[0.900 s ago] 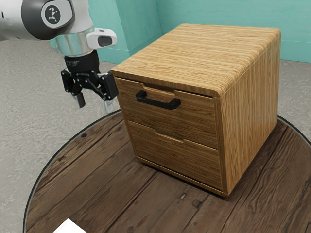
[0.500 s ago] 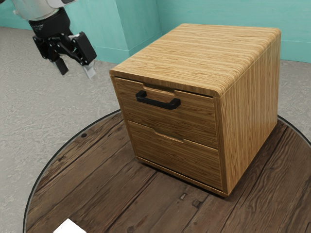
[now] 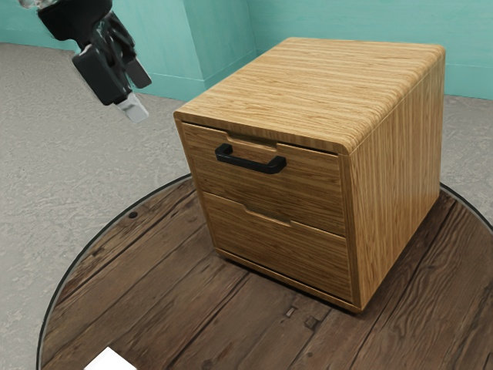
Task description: Pull the drawer handle with one arm to open the drawer
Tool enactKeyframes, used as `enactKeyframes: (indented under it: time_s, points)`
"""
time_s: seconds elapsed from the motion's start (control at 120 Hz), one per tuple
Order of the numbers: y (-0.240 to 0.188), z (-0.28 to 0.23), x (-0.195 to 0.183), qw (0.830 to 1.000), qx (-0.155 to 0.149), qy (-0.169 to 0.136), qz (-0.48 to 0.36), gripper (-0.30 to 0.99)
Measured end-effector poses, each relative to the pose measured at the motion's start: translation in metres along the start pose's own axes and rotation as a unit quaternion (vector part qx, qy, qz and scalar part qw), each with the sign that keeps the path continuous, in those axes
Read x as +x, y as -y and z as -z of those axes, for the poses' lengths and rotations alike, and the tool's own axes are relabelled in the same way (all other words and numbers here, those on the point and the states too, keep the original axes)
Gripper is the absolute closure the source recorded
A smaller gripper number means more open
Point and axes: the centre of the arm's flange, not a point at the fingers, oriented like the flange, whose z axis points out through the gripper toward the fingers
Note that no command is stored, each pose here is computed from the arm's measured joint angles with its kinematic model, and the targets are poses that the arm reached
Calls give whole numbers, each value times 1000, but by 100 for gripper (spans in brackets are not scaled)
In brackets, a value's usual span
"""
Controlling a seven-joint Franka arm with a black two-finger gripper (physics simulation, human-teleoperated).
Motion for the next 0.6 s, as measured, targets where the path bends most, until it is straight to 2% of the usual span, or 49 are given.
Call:
enactKeyframes:
  time_s: [0.108,0.167,0.225,0.317,0.433,0.492,0.6]
  points:
    - [-18,-9,14,997,8,18,-77,0]
    - [-55,-12,1,991,10,10,-135,0]
    - [-68,-19,-12,985,25,2,-170,0]
    - [-68,-27,-9,976,51,-7,-213,0]
    - [-72,-66,10,961,56,-12,-269,1]
    - [-70,-89,15,956,55,-15,-288,7]
    - [-51,-111,12,949,70,-15,-307,19]
